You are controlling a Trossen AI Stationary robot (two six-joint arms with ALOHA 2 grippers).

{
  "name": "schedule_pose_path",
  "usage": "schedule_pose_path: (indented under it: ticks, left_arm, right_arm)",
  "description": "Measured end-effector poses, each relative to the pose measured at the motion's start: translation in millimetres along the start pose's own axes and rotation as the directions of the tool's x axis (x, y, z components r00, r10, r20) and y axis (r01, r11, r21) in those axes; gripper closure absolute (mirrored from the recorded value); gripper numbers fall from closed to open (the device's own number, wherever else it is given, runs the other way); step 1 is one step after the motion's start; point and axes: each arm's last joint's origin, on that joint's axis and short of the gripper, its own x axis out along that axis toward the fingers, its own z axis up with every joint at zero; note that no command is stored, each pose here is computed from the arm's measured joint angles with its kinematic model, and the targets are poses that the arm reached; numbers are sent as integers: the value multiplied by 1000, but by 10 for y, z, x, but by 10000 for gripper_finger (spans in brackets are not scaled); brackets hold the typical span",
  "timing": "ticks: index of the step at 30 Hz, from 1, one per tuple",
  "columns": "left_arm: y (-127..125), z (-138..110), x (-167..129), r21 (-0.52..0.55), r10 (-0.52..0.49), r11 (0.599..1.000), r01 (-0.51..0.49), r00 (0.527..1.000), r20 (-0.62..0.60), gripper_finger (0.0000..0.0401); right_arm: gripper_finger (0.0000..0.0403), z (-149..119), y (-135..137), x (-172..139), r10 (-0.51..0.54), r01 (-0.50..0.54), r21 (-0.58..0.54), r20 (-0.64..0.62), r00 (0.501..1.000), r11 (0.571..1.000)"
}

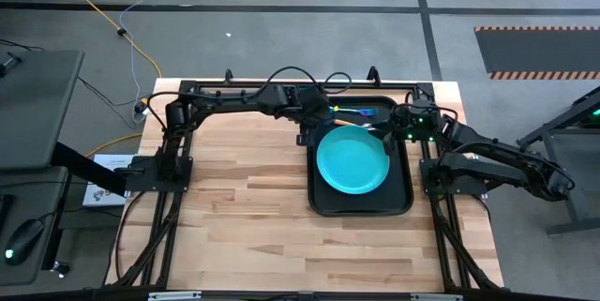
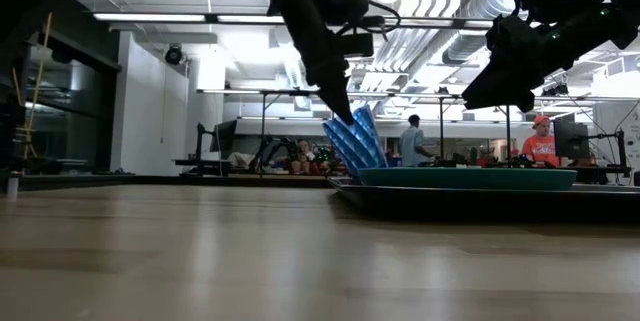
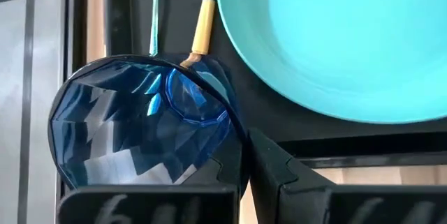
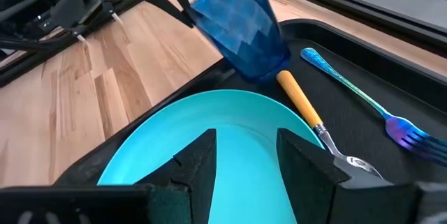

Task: Pick and place plate/cup/fork/spoon on tray
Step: Put the blue cup on the black serving tray to the top left of the yellow spoon

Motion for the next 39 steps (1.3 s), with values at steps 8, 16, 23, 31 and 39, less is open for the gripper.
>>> schedule_pose_path:
  ticks: [8, 16, 23, 31, 39]
  left_arm:
    - [-10, -30, 40, -3, 7, 1000, -7, 1000, -27, 397]
    - [-31, -49, 149, 1, -9, 1000, 9, 999, -41, 395]
    - [-19, -27, 142, -2, 3, 1000, -3, 1000, -21, 367]
    - [-3, -25, 137, 26, 48, 999, -47, 998, -32, 308]
    - [12, -4, 135, 28, 78, 997, -78, 997, -17, 234]
  right_arm:
    - [261, 7, 2, 0, 2, -2, 5, 7, 1000, 1000]
    - [261, 10, 3, 0, 4, -4, 5, 10, 1000, 1000]
    - [261, 13, 4, 0, 5, -5, 4, 13, 1000, 1000]
    - [261, 14, 4, 0, 5, -5, 4, 14, 1000, 1000]
    - [261, 14, 4, 0, 5, -5, 11, 14, 1000, 1000]
